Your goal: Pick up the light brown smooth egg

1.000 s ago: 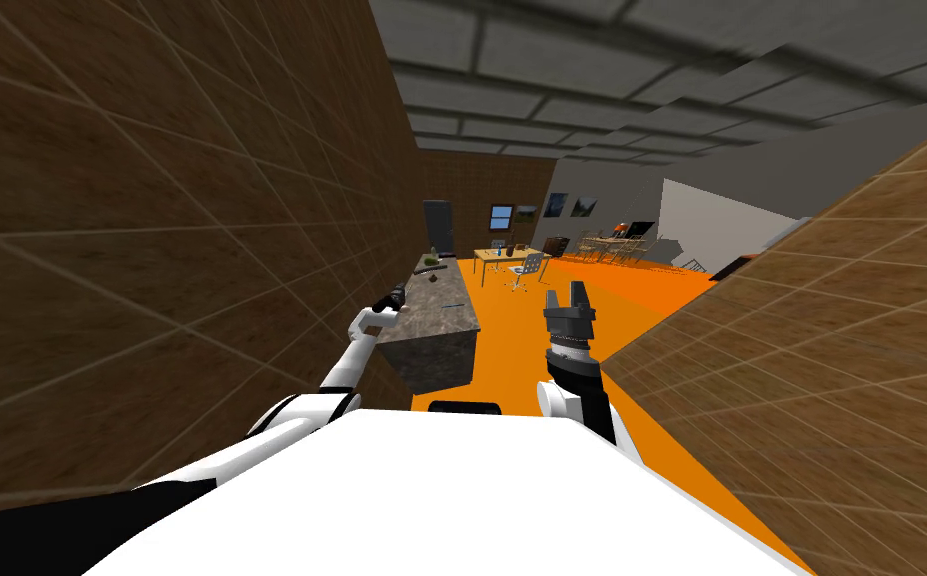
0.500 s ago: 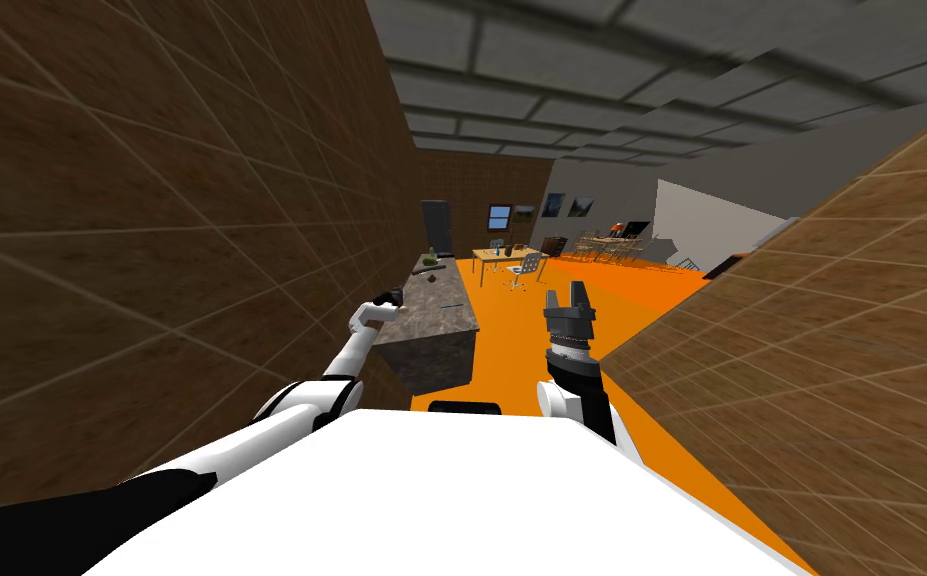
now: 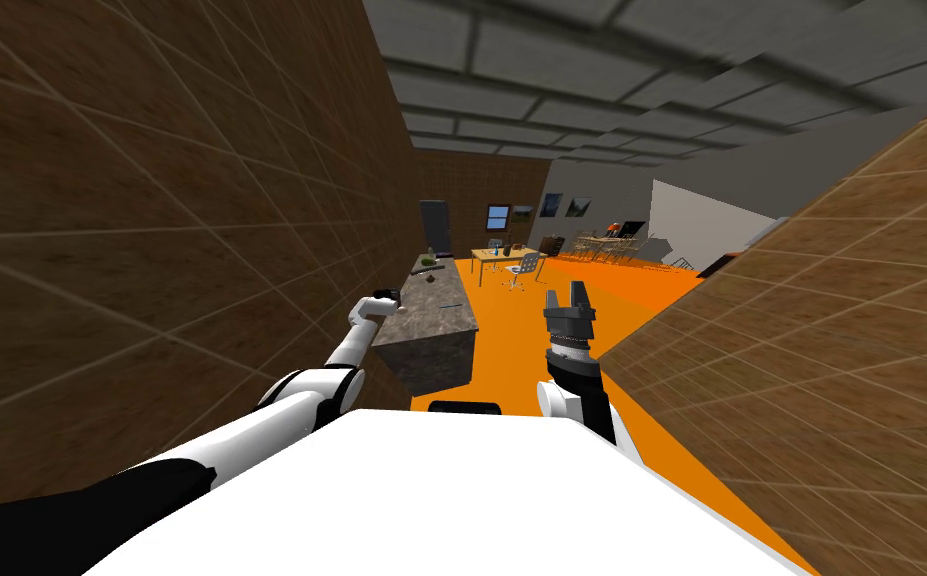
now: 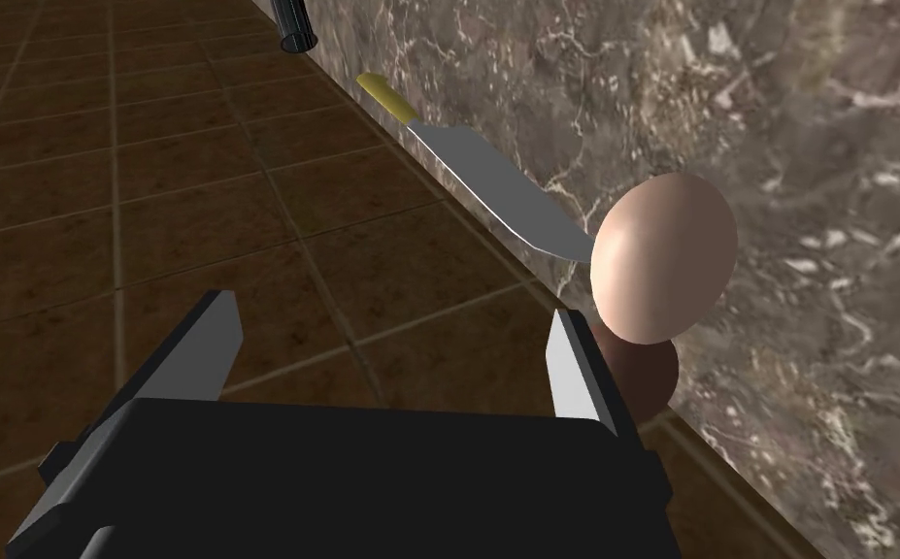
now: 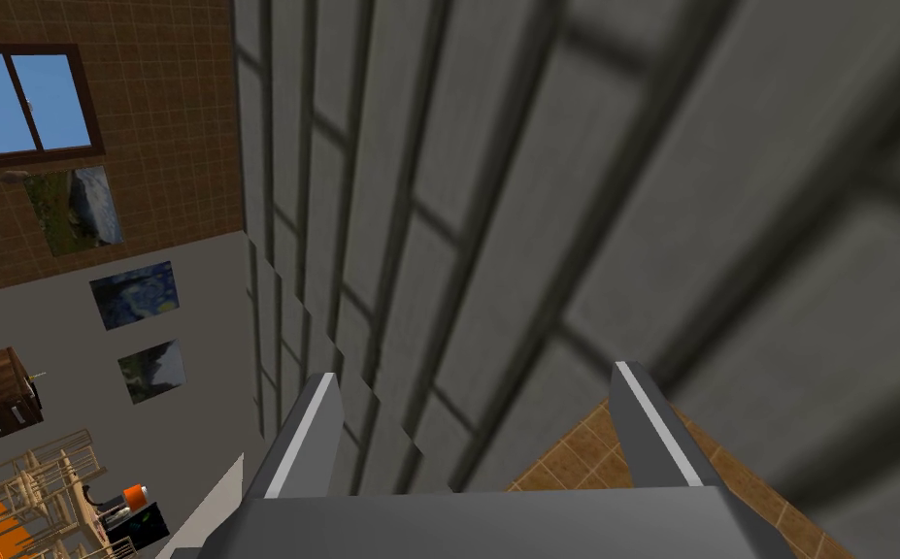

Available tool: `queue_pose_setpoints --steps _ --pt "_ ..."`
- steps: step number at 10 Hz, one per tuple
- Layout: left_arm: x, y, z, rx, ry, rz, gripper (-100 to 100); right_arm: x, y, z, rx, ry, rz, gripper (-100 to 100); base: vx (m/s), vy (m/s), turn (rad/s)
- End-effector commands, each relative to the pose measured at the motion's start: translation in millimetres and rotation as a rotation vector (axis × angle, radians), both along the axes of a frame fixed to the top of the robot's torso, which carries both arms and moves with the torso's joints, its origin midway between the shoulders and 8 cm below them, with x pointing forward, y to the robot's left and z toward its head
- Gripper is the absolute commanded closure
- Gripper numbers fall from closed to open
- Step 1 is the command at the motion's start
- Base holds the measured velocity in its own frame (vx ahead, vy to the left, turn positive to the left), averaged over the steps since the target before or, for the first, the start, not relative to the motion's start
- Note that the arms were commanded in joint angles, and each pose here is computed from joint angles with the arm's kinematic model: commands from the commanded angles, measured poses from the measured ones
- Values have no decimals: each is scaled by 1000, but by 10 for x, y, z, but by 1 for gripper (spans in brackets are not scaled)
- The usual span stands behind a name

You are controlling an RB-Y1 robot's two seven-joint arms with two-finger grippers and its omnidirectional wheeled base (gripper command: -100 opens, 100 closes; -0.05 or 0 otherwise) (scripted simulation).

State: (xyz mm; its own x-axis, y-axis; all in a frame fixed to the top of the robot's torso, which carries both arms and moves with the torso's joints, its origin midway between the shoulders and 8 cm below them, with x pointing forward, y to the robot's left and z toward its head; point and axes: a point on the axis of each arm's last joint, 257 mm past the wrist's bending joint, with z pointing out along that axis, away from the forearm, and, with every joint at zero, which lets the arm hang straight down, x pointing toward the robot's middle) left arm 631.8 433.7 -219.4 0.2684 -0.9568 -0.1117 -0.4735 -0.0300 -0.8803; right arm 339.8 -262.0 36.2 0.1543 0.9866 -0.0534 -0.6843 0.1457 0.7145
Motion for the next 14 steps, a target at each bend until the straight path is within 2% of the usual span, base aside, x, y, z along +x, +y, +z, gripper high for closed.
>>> queue_pose_setpoints --steps 1,2,3,4,5,6,7,9,10,11,12,13,14 --pt "-42 67 -120 -23 55 31 -100 0 0 0 0 0 0 0 3 10 -23" --pt "-1 121 -38 -49 63 57 -100 0 0 0 0 0 0 0 1 12 -37" --pt "-78 159 -192 -58 109 74 -100 0 0 0 0 0 0 0 4 12 -24" --pt "-96 162 -214 -59 119 77 -100 0 0 0 0 0 0 0 2 5 4" --pt "-102 226 -199 -89 147 111 -100 0 0 0 0 0 0 0 2 10 -38" --pt "-155 245 -287 -94 175 121 -100 0 0 0 0 0 0 0 5 14 -30" --pt "-171 313 -301 -125 201 155 -100 0 0 0 0 0 0 0 9 20 -36" --pt "-229 317 -356 -130 230 165 -100 0 0 0 0 0 0 0 6 15 -9" --pt "-274 379 -388 -161 264 202 -100 0 0 0 0 0 0 0 8 16 -32" --pt "-315 379 -422 -164 283 209 -100 0 0 0 0 0 0 0 13 19 -36" --pt "-364 430 -438 -195 314 245 -100 0 0 0 0 0 0 0 22 30 -49" --pt "-412 433 -485 -198 335 253 -100 0 0 0 0 0 0 0 21 30 -21" --pt "-476 479 -513 -228 367 289 -100 0 0 0 0 0 0 0 25 37 -41"
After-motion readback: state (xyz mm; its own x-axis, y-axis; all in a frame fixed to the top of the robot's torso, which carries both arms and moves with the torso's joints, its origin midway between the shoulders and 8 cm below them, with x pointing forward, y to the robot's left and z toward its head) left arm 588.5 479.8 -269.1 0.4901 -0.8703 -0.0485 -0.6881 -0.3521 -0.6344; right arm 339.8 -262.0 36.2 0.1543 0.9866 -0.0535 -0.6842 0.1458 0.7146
